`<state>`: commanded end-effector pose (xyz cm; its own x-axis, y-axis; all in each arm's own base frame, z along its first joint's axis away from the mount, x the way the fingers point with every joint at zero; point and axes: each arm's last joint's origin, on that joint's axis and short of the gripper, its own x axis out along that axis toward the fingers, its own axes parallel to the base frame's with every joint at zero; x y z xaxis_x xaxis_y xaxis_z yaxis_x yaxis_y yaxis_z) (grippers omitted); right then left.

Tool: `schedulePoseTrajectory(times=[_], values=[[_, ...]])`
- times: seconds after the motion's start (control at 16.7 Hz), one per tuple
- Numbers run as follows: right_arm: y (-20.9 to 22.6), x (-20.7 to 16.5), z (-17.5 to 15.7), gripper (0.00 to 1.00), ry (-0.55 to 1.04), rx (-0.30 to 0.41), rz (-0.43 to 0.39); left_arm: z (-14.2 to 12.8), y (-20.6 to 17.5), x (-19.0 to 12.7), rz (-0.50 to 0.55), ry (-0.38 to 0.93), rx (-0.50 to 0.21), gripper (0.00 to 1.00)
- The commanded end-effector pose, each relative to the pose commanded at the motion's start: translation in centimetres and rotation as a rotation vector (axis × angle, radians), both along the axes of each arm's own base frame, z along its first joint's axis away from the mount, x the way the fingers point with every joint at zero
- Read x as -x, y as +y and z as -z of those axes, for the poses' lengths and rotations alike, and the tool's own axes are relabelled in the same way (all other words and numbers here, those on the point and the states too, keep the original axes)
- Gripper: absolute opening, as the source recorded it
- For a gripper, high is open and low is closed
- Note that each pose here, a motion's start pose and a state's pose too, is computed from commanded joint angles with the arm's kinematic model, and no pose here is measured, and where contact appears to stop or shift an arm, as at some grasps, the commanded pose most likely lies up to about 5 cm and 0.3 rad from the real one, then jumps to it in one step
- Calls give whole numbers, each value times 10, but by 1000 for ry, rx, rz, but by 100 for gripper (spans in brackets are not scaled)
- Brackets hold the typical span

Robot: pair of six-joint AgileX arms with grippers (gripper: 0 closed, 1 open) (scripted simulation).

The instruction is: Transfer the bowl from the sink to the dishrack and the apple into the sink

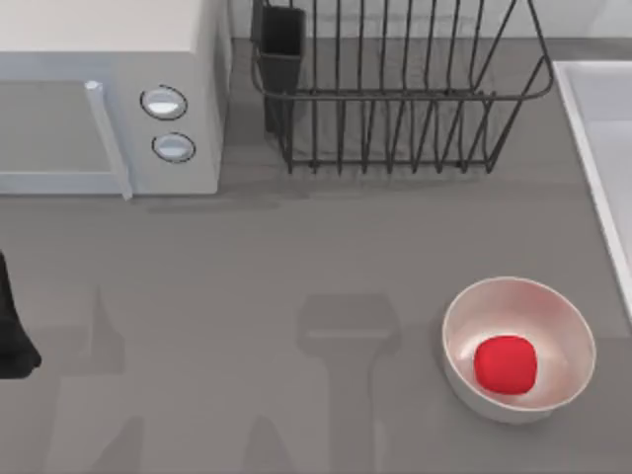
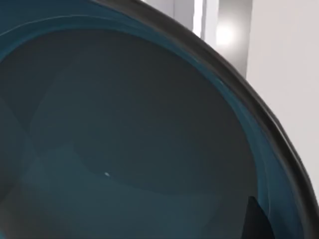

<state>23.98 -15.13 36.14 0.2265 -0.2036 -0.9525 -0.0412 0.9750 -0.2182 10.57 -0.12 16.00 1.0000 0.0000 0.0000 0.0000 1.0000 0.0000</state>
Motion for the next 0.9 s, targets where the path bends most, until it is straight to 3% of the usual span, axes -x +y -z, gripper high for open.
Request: schedulePoseTrajectory(times=[0.24,0.48,0.66,0.9], values=[[68,-69,-3,0,-210,179,-102,0,0,0,0,0,0,100],[185,-118,-2,0,-521,240,-203,0,0,0,0,0,0,100],[282,-118,-8,0,-796,178,-244,0,0,0,0,0,0,100],[376,-81,-30,0,-1127,-17,-213,0,0,0,0,0,0,100]])
